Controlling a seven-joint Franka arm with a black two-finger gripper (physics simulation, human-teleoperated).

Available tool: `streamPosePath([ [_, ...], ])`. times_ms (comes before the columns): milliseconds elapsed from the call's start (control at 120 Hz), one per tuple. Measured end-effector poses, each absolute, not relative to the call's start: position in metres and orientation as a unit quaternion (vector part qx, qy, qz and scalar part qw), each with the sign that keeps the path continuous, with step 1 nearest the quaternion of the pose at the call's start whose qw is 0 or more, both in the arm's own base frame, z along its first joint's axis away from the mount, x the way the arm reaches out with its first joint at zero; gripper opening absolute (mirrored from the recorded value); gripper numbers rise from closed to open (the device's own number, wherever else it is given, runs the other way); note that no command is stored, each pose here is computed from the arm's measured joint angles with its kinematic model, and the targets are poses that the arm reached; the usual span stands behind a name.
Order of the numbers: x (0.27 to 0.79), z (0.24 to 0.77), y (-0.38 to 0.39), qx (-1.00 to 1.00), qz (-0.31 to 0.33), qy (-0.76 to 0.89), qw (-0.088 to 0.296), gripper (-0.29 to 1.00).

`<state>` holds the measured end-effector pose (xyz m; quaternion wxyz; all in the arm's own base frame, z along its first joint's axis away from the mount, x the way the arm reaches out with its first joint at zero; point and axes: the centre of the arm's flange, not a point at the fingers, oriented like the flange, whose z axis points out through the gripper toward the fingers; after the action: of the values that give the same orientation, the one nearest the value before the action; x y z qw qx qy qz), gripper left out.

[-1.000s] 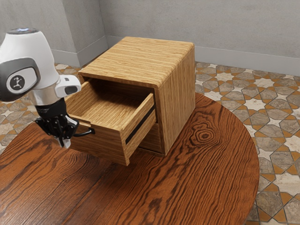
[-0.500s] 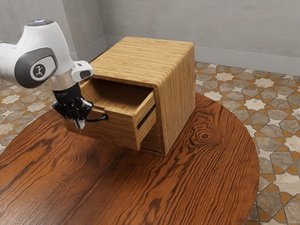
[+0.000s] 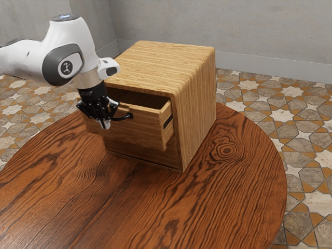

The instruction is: Push the drawer handle with one arm to close the drawer

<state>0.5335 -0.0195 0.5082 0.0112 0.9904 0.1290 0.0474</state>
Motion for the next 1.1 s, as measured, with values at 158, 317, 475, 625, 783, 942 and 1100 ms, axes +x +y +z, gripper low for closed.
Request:
streamPosePath([
  [158, 0.552, 0.512, -0.019, 0.99, 0.058, 0.128, 0.013, -0.02],
  [317, 0.57, 0.516, -0.021, 0.99, 0.069, 0.122, 0.009, -0.02],
  [475, 0.585, 0.514, -0.024, 0.991, 0.073, 0.116, 0.007, -0.01],
  [625, 0.591, 0.51, -0.024, 0.991, 0.077, 0.111, 0.007, -0.01],
  [783, 0.595, 0.504, -0.024, 0.991, 0.082, 0.108, 0.007, -0.01],
  [942, 0.535, 0.522, -0.032, 0.991, 0.091, 0.103, 0.005, 0.03],
  [1100, 0.515, 0.623, -0.036, 0.986, 0.115, 0.118, 0.033, 0.31],
])
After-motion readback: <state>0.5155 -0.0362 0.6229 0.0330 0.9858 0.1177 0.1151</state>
